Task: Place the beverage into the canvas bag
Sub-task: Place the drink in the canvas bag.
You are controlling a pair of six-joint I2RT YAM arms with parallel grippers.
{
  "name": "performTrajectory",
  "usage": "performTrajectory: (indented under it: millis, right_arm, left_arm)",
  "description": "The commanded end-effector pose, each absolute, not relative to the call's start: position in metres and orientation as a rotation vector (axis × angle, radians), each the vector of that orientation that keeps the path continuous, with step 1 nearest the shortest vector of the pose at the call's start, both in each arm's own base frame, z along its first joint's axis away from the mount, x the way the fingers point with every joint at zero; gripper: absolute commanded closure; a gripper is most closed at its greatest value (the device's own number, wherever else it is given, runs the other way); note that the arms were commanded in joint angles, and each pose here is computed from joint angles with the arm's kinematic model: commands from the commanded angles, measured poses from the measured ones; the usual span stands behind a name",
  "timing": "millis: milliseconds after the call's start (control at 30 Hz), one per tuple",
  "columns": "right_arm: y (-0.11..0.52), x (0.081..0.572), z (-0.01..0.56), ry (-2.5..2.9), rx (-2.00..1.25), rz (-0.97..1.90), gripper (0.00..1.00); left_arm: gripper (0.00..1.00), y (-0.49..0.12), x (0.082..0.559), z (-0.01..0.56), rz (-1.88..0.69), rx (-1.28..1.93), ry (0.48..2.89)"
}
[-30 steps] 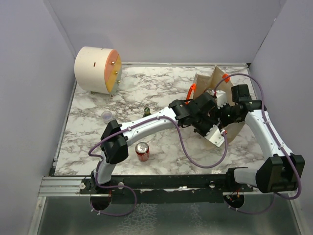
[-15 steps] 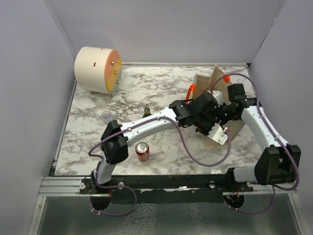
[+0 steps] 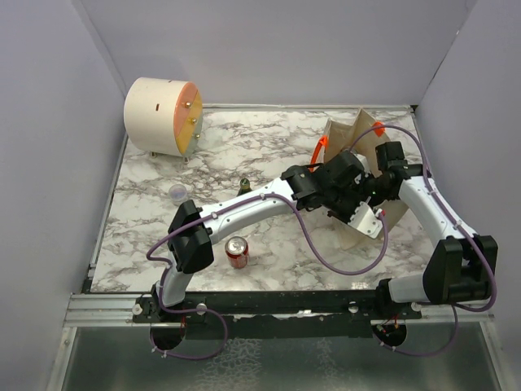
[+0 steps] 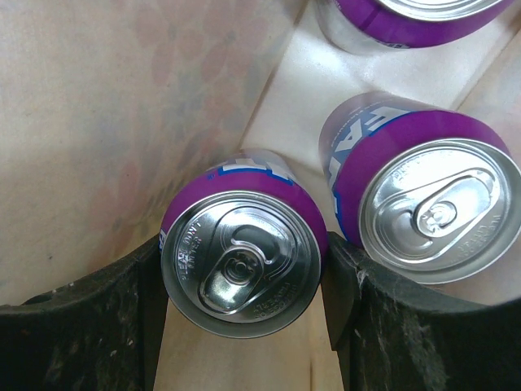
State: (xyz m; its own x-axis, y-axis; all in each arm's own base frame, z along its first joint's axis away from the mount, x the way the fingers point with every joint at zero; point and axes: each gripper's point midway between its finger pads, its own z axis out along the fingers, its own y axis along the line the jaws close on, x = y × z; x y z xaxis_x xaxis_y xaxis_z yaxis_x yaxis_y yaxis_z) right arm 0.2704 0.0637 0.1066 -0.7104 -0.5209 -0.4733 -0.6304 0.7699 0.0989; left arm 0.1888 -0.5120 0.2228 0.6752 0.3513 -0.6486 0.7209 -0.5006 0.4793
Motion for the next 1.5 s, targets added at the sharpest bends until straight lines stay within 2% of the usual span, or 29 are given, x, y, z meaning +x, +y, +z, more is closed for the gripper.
performTrajectory:
  millis: [0,567,933,1100,1467]
  right_arm:
    - [0.070,0.273,0.101,2.494,-0.940,0.373,0.98]
    - [0.071,0.262,0.068,2.448,-1.077,0.394,0.98]
    - [0.069,0.254,0.059,2.476,-1.098,0.408,0.96]
    - [0.078,0.257,0.076,2.433,-1.092,0.458,0.89]
    - [0.085,0.254,0.095,2.384,-1.084,0.494,0.64]
  left_arm:
    - [1.00,-0.525,0.186,0.296,-0.570,1.976,0.660]
    - [1.00,-0.524,0.174,0.301,-0.612,1.994,0.623]
    - [1.00,-0.511,0.170,0.260,-0.618,2.091,0.665]
    - [1.00,-0.508,0.169,0.253,-0.621,2.103,0.684]
    - [0.95,-0.509,0.171,0.252,-0.623,2.088,0.709]
